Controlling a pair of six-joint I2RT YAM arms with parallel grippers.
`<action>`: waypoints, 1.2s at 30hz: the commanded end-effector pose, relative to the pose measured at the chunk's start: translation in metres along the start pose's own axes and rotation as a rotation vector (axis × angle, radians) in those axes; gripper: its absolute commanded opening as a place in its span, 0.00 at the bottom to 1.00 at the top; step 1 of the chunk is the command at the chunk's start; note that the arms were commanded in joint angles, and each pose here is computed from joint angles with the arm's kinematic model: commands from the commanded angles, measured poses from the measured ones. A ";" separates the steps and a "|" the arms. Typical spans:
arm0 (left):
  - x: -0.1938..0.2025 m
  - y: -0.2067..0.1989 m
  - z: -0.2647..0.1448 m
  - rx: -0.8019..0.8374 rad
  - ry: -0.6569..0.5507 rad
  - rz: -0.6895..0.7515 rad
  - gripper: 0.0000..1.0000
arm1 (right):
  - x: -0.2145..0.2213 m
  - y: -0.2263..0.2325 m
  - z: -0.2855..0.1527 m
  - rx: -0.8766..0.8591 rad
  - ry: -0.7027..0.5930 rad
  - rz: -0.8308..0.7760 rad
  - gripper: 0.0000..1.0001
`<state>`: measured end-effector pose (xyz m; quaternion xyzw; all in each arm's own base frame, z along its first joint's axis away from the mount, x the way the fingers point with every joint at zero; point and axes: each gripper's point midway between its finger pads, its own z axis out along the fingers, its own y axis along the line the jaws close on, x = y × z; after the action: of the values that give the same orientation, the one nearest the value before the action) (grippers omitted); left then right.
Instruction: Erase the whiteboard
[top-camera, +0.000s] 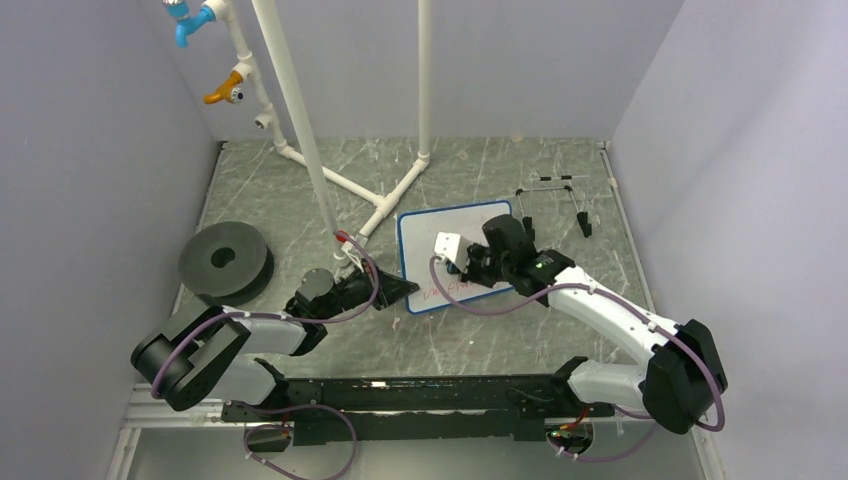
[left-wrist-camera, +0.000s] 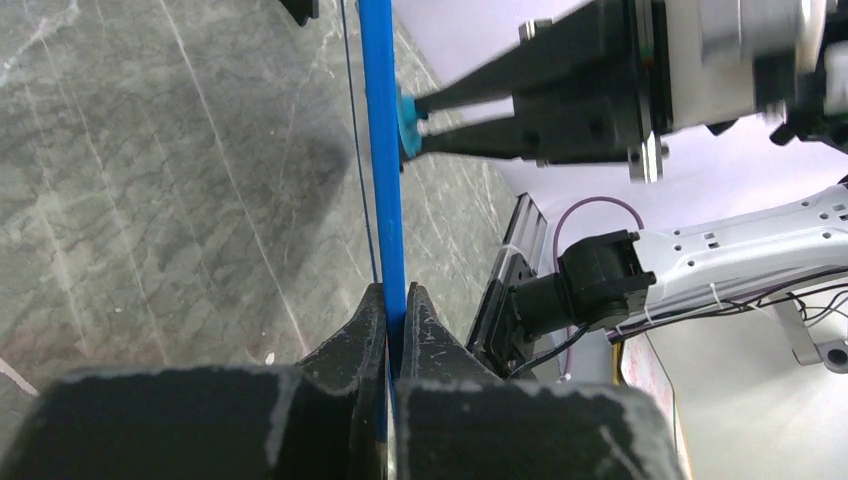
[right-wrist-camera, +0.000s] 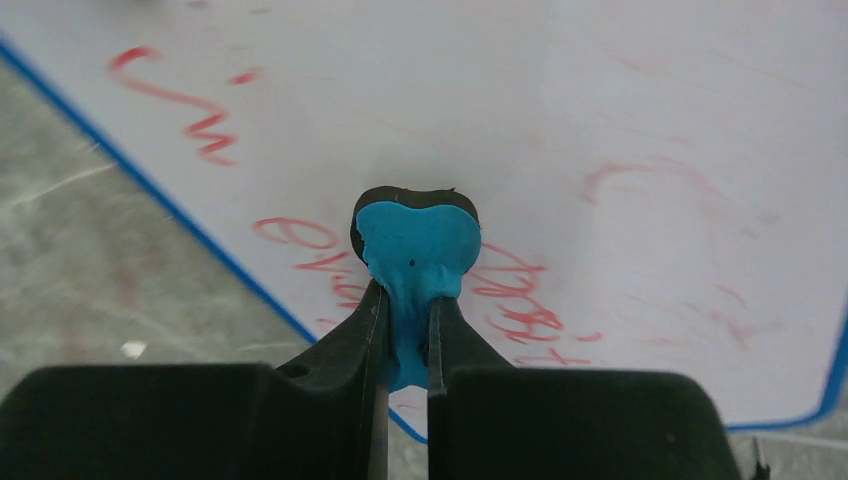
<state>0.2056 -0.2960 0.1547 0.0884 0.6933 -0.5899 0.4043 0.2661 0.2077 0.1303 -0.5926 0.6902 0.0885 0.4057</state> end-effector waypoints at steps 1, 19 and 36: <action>-0.042 -0.067 -0.002 0.254 -0.145 0.136 0.00 | 0.006 0.044 -0.001 -0.183 -0.006 -0.116 0.00; -0.041 -0.068 -0.002 0.257 -0.137 0.143 0.00 | 0.009 -0.006 -0.003 0.008 0.018 -0.021 0.00; -0.040 -0.068 -0.001 0.263 -0.134 0.142 0.00 | 0.018 -0.043 -0.007 0.183 0.052 0.066 0.00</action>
<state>0.2075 -0.2946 0.1539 0.0874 0.6941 -0.5858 0.4093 0.2663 0.1901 0.1158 -0.5949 0.7024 0.0722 0.3841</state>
